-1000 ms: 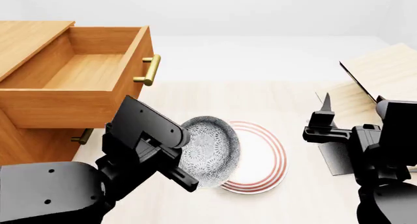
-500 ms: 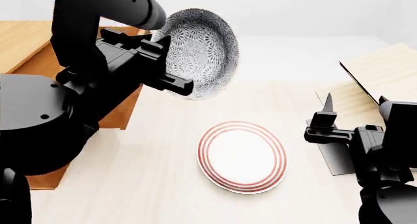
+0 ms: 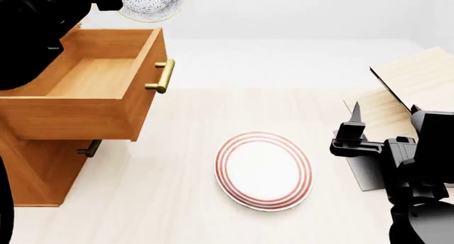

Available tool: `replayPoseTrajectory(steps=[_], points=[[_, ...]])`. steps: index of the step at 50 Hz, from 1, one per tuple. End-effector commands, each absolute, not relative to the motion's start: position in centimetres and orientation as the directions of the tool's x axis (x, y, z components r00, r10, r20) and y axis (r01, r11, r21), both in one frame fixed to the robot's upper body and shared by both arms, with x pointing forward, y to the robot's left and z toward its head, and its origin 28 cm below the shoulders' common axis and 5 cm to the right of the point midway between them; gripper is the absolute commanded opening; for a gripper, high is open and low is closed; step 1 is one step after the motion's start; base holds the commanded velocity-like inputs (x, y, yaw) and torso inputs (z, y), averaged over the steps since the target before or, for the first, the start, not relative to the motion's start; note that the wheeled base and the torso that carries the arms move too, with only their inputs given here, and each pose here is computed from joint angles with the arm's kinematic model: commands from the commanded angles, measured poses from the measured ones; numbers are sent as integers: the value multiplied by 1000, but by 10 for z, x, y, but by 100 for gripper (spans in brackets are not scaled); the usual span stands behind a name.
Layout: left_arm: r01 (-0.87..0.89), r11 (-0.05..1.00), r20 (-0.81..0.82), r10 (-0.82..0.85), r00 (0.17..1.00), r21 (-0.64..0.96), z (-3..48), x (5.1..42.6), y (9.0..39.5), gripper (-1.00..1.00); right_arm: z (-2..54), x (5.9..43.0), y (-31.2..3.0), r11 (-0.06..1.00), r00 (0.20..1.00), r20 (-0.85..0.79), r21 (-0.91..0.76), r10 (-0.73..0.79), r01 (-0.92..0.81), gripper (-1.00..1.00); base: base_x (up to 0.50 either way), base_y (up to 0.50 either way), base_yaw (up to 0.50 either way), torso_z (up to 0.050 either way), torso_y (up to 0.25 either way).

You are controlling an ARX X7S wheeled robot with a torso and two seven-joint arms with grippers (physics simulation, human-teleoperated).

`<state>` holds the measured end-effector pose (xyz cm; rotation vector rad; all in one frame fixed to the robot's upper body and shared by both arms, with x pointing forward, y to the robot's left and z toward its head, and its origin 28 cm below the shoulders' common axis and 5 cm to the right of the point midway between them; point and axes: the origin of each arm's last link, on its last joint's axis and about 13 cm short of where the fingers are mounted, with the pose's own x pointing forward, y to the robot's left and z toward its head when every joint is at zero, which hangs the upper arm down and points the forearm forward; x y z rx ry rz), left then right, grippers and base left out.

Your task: Open the top drawer of the cabinet and put the bowl in it.

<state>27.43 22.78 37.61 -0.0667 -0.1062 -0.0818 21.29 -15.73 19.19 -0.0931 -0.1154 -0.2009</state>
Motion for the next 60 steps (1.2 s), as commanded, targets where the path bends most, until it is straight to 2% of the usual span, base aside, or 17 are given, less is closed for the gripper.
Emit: replayPoseTrajectory(steps=[1, 16, 49, 60], points=[[-41, 989, 106, 57, 993, -144, 386, 292, 248, -100, 192, 213, -157, 976, 974, 121, -81, -193, 204, 100, 0, 0, 0, 0, 0], [-180, 958, 2, 185, 983, -223, 366, 320, 268, -100, 192, 214, -157, 975, 974, 121, -84, -193, 204, 100, 0, 0, 0, 0, 1], [-352, 894, -173, 314, 934, -277, 307, 359, 301, -100, 188, 217, -155, 975, 975, 109, -89, -195, 205, 100, 0, 0, 0, 0, 0], [-376, 881, -203, 328, 923, -288, 298, 369, 303, -100, 187, 218, -154, 975, 976, 102, -91, -194, 204, 100, 0, 0, 0, 0, 1]])
